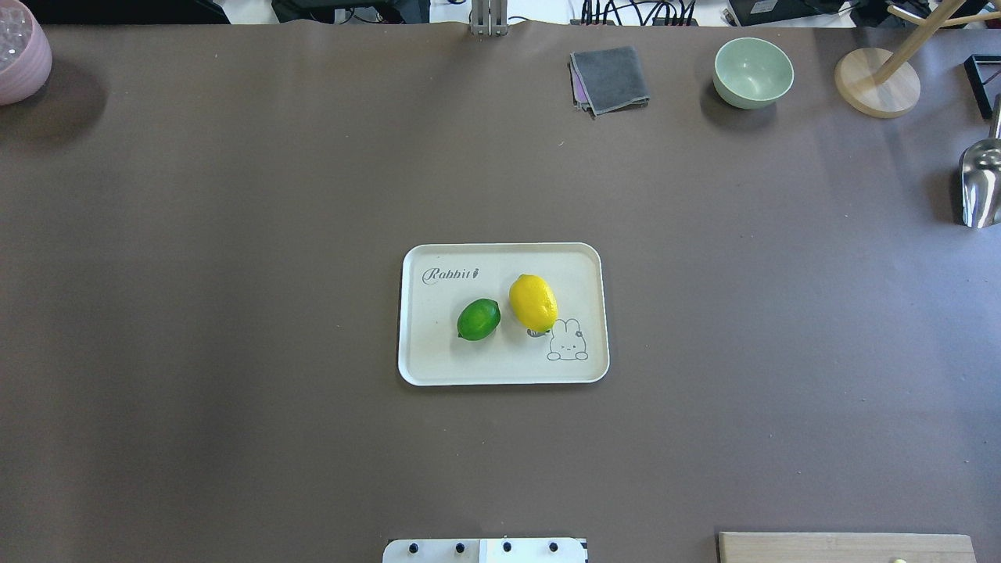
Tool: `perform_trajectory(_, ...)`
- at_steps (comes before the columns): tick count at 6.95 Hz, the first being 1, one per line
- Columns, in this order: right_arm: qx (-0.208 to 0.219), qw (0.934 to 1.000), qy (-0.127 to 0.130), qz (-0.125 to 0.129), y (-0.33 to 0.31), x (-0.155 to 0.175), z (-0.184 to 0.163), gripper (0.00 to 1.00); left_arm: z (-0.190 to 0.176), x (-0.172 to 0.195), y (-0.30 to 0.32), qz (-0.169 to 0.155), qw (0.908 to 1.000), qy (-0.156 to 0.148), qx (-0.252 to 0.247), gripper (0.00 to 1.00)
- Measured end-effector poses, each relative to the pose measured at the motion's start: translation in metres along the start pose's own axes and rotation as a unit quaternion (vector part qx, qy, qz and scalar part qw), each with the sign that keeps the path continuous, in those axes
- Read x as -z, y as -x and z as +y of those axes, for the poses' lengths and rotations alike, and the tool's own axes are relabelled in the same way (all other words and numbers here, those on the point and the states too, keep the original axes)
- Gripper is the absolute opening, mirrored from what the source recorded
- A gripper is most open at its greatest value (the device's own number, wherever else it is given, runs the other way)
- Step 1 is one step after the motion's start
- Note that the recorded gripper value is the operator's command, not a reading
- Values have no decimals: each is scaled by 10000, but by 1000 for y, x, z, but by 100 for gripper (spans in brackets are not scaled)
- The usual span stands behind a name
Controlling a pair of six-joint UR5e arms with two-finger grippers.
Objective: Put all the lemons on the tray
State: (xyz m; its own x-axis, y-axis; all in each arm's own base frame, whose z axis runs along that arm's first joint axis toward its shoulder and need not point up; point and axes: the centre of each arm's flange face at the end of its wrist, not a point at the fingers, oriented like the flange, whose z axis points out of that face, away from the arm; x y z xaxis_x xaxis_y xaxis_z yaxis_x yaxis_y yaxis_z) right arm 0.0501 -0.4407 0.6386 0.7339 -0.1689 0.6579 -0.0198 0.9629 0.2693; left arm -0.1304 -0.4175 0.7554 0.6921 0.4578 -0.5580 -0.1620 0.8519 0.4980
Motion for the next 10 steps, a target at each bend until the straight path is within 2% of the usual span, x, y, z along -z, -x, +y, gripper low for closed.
perform_trajectory(1,-104,9999,82,25,-7,-5,14,100,-12,4,0,19,9995,189,264,99)
perform_trajectory(2,-196,9997,150,52,-13,-9,23,100,-44,20,-5,104,9970,467,605,99)
perform_trajectory(4,-310,9992,247,65,-21,-16,31,100,-110,64,-42,122,9861,1208,1133,99)
perform_trajectory(5,-369,9988,307,59,-25,-22,35,100,-118,76,-57,100,9824,1404,1224,99)
perform_trajectory(8,-573,9970,529,-4,-34,-33,39,100,-120,80,-64,108,9820,1455,1196,99)
perform_trajectory(10,-889,9926,823,14,-12,-4,25,100,-121,80,-64,112,9820,1450,1203,99)
